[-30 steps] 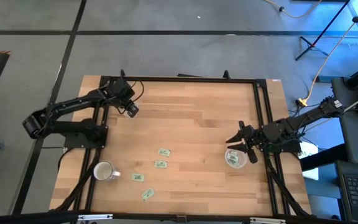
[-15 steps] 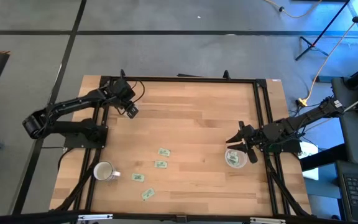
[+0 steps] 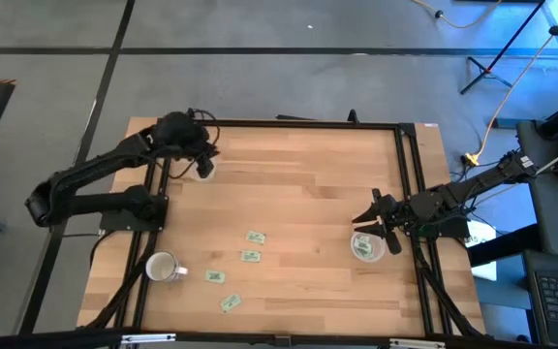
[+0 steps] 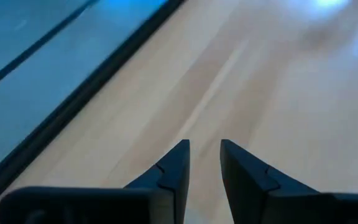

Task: Pick and place Stevia / Truvia into bins
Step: Put the stevia packet into the square transparent container

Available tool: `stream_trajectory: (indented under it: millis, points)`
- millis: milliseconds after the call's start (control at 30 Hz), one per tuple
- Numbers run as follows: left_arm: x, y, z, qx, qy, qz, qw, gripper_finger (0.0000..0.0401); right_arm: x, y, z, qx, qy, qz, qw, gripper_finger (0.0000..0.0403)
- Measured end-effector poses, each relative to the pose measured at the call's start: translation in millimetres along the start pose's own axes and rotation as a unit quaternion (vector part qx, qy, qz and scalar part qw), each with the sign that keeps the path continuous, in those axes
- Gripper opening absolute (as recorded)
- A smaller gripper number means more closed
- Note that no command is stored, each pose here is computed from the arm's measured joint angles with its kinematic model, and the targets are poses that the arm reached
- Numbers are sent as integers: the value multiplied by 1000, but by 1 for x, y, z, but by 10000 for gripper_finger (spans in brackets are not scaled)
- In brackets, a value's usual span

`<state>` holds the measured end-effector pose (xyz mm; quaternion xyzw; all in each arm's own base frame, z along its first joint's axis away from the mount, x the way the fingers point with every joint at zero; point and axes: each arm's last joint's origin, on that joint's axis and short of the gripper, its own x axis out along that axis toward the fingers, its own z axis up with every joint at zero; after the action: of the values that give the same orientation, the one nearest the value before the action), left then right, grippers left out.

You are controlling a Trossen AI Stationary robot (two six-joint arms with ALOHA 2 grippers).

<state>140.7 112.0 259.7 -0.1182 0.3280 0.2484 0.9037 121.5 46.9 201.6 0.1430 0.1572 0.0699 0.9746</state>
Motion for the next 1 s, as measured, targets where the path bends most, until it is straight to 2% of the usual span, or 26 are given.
stream_trajectory:
  millis: [100,200,267,367,500,567,733,800,900,1000]
  points:
    - [-3,-22,11,37,-40,-98,994,79,0,0,0,0,0,0,1000,123]
    - [3,-52,13,109,-51,-184,975,80,0,0,0,0,0,0,1000,123]
    - [9,-74,13,165,-55,-220,960,85,0,0,0,0,0,0,1000,123]
    - [19,-108,12,239,-80,-278,927,96,0,0,0,0,0,0,1000,123]
    - [35,-147,6,283,-95,-324,898,120,0,0,0,0,0,0,1000,123]
    - [45,-162,0,289,-84,-323,897,133,0,0,0,0,0,0,1000,123]
    - [66,-183,-19,265,-28,-321,909,157,0,0,0,0,1,0,1000,123]
    - [74,-188,-26,270,-6,-320,908,160,0,0,0,-1,2,-1,1000,123]
    - [89,-194,-36,278,11,-290,916,158,0,0,-1,-1,3,-2,1000,123]
    - [105,-197,-45,288,28,-277,916,153,0,0,-1,-2,3,-2,1000,123]
